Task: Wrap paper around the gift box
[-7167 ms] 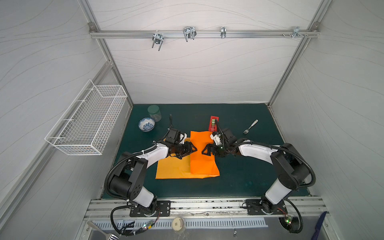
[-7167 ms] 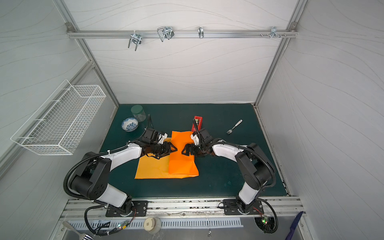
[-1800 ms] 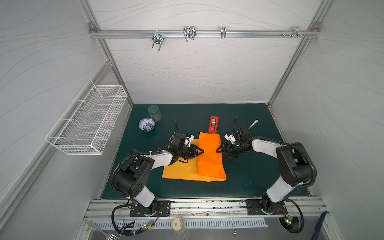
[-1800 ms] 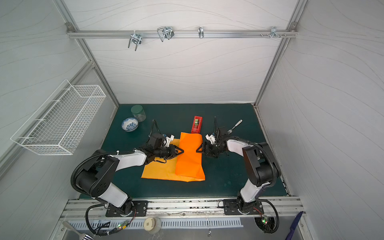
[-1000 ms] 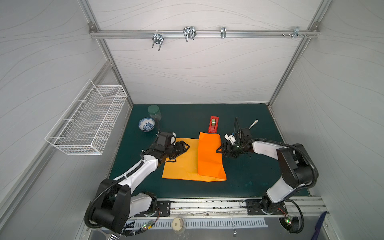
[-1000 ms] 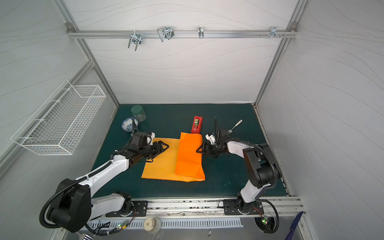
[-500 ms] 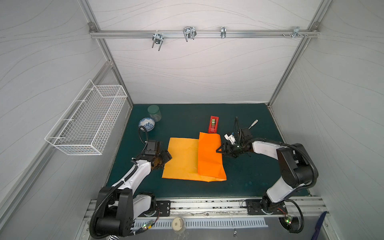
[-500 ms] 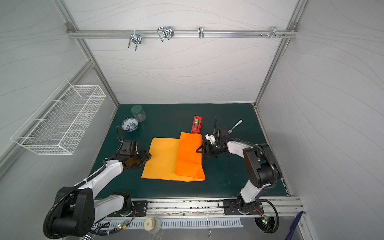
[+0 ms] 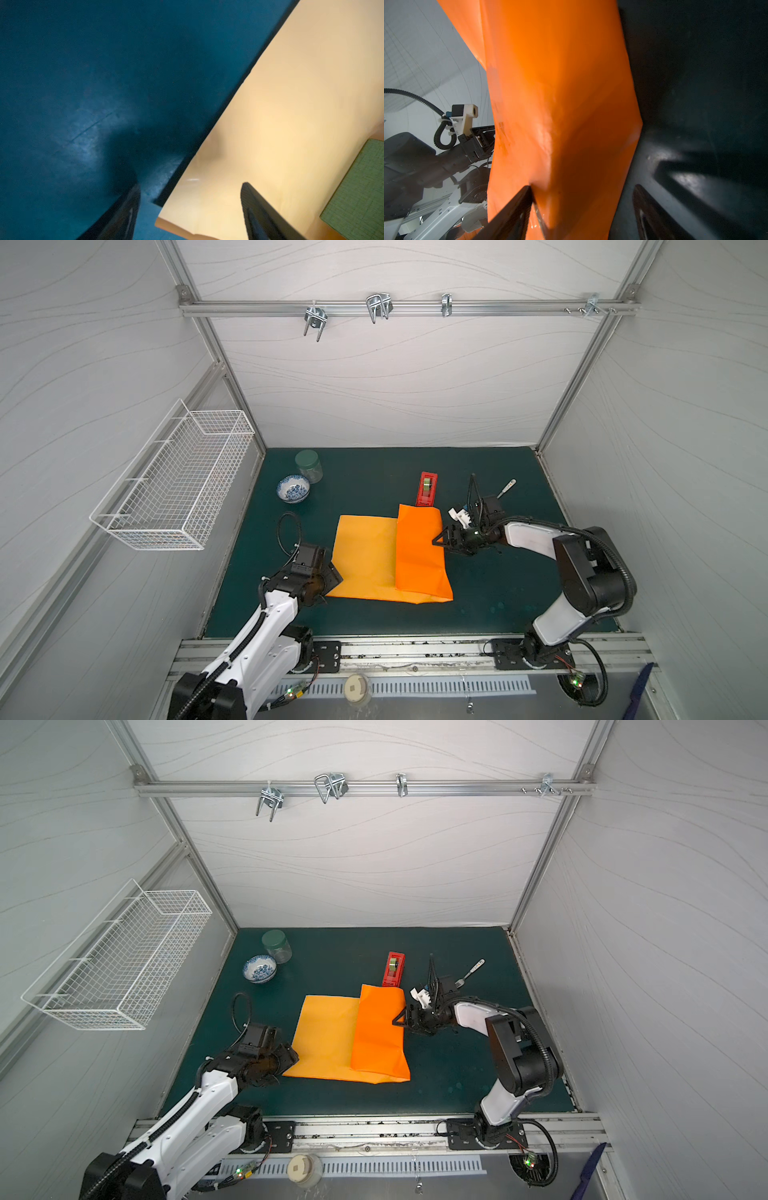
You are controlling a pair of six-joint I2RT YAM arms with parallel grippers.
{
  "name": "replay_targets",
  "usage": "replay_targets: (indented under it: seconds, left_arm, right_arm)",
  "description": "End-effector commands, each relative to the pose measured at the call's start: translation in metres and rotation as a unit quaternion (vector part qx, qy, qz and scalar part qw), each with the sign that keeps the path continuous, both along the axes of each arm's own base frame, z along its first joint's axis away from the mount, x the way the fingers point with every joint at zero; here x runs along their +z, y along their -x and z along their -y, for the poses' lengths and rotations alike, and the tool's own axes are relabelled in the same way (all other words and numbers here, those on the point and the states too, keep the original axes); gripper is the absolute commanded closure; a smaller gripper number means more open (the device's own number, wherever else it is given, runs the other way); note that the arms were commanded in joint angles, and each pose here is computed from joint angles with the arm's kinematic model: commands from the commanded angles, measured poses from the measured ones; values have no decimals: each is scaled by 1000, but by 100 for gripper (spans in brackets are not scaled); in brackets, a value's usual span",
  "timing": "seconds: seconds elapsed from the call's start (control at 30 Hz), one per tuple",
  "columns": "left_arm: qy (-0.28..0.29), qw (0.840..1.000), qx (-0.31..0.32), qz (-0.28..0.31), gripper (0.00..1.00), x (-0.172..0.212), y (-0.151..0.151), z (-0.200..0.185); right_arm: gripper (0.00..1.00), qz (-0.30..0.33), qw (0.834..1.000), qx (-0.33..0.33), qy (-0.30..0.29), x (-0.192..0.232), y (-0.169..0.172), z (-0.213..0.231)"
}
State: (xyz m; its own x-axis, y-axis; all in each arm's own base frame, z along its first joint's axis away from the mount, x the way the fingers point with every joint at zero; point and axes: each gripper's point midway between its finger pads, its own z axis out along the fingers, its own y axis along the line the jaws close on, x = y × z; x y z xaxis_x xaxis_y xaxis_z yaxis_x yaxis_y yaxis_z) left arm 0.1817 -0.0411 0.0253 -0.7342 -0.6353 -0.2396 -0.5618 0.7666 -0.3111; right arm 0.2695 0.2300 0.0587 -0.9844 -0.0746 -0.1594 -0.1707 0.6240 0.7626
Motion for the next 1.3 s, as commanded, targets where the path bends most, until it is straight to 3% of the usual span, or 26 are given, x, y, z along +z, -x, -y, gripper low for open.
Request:
replay_targets:
  seconds: [0.0,0.17,0.37,0.8,1.03,1.27]
  left_arm:
    - [19,1000,5,-17,24,-5,8,7]
    - [62,997,-19,-29,27,-10,9,27]
    - [106,994,-31,6,28,1,-5,43]
    - [70,993,-49,83,27,21,-35,36]
    - [122,985,-37,113,26,27,-59,31]
    - [124,980,-57,144,28,34,-85,32]
  right_arm:
    - [24,-57,995,-15,84,-42,23,25]
    - [24,-58,995,-16,84,-43,24,24]
    - [24,-54,995,-17,85,-42,23,25]
    - [25,-54,995,-16,86,-42,24,25]
    - [25,-55,995,-17,85,-42,24,25]
    - [25,-55,995,-16,84,-42,23,24]
